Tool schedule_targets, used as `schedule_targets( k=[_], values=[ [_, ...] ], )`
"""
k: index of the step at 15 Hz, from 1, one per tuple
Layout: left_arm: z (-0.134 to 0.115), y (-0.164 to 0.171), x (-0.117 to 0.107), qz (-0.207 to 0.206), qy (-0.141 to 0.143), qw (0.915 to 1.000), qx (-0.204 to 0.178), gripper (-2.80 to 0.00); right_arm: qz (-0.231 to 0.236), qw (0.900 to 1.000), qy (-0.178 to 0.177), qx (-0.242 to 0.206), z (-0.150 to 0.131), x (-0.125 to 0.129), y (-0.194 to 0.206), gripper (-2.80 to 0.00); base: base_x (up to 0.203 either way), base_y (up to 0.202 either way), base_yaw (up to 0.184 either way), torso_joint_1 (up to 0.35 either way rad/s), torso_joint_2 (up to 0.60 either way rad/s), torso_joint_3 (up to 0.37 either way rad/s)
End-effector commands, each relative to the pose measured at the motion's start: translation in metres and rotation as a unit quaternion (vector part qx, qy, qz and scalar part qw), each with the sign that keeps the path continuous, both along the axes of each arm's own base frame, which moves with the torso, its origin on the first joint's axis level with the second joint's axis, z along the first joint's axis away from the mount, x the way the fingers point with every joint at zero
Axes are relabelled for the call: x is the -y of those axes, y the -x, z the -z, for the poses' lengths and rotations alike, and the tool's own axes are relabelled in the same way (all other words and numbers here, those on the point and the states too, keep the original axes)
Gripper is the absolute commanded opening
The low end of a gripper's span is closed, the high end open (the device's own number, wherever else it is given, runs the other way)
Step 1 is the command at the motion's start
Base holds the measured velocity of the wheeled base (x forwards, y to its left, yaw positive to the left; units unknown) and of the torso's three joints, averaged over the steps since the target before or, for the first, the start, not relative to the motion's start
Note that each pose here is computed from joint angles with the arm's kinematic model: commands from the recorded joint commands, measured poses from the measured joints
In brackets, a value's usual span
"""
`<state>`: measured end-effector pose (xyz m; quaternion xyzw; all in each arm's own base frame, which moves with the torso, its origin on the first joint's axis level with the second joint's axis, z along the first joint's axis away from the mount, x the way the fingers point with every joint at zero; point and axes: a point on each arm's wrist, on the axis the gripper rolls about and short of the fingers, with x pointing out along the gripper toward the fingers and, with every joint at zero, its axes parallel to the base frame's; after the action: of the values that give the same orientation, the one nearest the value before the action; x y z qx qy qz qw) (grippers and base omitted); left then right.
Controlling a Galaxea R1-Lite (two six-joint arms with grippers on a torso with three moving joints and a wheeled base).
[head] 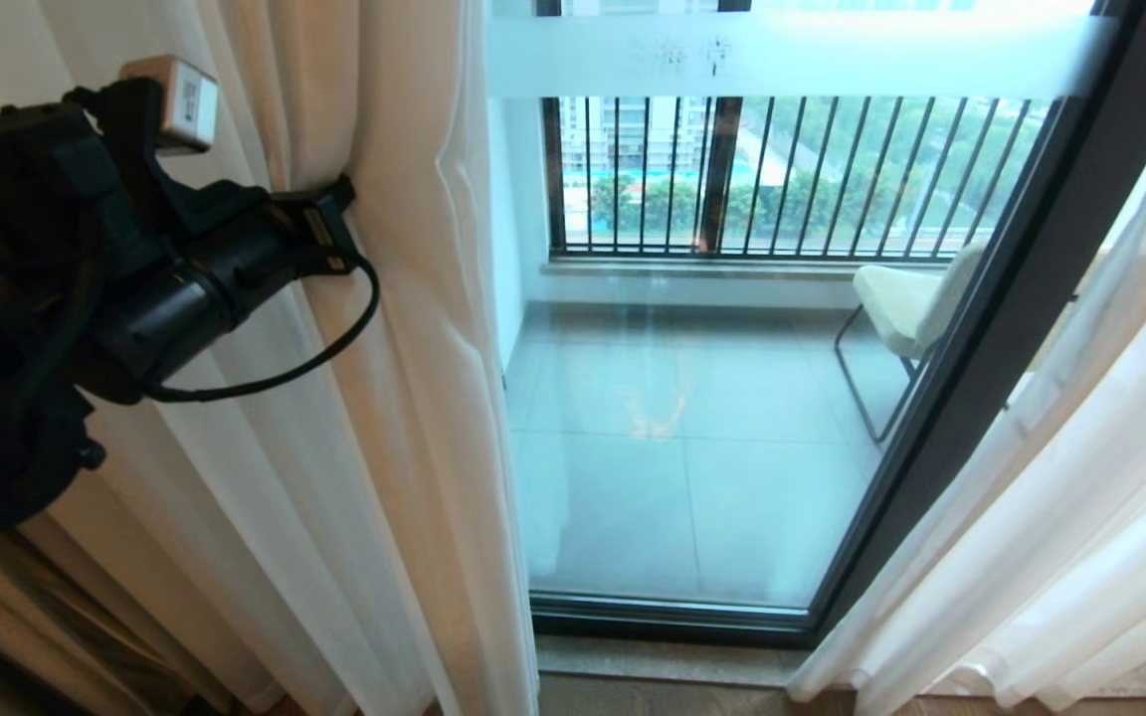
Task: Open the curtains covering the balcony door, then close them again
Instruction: Pull the inner curtains open on both sides
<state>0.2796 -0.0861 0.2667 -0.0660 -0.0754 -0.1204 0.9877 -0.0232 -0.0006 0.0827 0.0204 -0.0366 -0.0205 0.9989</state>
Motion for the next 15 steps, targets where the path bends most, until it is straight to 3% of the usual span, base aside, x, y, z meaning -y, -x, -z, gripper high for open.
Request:
schedule_targets(
  k=[1, 3, 15],
  values=[
    [-0.0007, 0.0011, 0.0000, 0.000, 0.001, 1.0000, 0.003, -2.80, 0.000, 1.000, 0.000, 0.000, -0.0001, 0.0000, -0.0001, -2.80, 0.000, 0.177, -0.004, 0.007, 0.00, 0.000],
    [-0.0017, 0.0022, 0.0002, 0.001, 0.002, 1.0000, 0.004, -2.80, 0.000, 1.000, 0.000, 0.000, -0.0001, 0.0000, -0.0001, -2.80, 0.000, 0.107, 0.001, 0.002, 0.00, 0.004],
    [-0.0020, -0.0003, -0.0025, -0.004, 0.002, 1.0000, 0.005, -2.80, 0.000, 1.000, 0.000, 0.000, -0.0001, 0.0000, -0.0001, -2.80, 0.000, 0.000, 0.000, 0.000, 0.00, 0.000]
  ],
)
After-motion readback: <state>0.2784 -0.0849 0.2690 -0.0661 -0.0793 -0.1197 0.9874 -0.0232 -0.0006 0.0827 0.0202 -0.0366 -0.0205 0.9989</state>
